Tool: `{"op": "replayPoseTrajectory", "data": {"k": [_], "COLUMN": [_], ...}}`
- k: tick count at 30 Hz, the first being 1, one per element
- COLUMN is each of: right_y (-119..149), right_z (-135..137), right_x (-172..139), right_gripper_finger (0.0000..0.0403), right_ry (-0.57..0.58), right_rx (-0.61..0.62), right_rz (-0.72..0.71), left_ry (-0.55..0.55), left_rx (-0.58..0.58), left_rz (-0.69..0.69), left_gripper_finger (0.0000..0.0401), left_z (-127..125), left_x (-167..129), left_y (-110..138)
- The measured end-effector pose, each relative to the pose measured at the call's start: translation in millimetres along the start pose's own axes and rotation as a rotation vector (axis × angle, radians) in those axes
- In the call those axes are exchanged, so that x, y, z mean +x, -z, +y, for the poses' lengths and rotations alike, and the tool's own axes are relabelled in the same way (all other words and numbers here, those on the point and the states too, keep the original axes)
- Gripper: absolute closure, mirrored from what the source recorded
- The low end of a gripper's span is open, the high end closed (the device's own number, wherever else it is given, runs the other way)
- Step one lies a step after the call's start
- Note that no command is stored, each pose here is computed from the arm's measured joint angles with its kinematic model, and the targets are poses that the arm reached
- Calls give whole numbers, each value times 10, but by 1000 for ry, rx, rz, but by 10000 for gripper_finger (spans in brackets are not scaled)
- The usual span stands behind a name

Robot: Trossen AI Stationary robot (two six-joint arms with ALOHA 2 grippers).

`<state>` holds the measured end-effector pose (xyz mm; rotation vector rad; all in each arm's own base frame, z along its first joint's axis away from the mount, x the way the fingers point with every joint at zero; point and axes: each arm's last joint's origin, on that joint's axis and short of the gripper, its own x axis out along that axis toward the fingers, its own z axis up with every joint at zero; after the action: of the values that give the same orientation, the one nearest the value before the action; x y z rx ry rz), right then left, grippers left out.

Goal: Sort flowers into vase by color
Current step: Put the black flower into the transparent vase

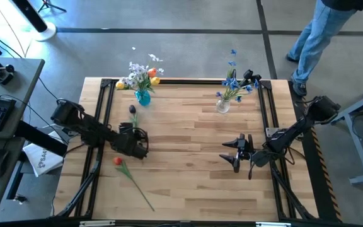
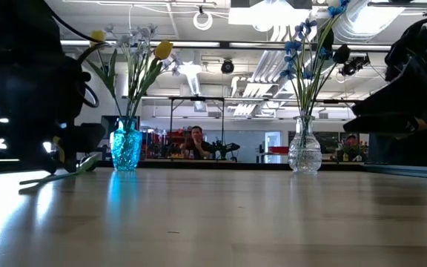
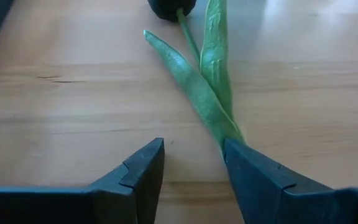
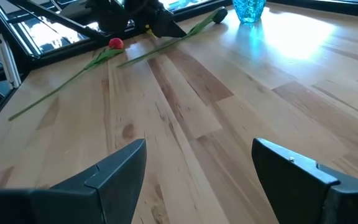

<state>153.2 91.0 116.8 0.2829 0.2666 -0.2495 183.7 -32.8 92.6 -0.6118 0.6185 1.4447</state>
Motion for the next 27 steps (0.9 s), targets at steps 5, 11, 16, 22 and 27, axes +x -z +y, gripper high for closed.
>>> {"op": "replayPoseTrajectory", "data": {"k": [5,11,16,22,27], "right_y": [-7,-8,-11,-13,-13], "right_z": [5,5,7,7,7], "right_x": [0,0,0,0,0], "right_gripper_finger": [114,114,114,114,114], "right_ry": [-4,-4,-6,-6,-6], "right_rx": [7,7,11,21,21], "right_rz": [-5,-6,-8,-10,-10], "left_ry": [16,49,161,319,350], "left_rx": [-24,12,76,143,73], "left_rz": [-21,-23,54,48,1], "left_gripper_finger": [267,324,373,391,367], "left_z": [4,-21,-140,-267,-252], "left_x": [13,3,-192,-553,-617], "left_y": [8,22,74,38,-36]}}
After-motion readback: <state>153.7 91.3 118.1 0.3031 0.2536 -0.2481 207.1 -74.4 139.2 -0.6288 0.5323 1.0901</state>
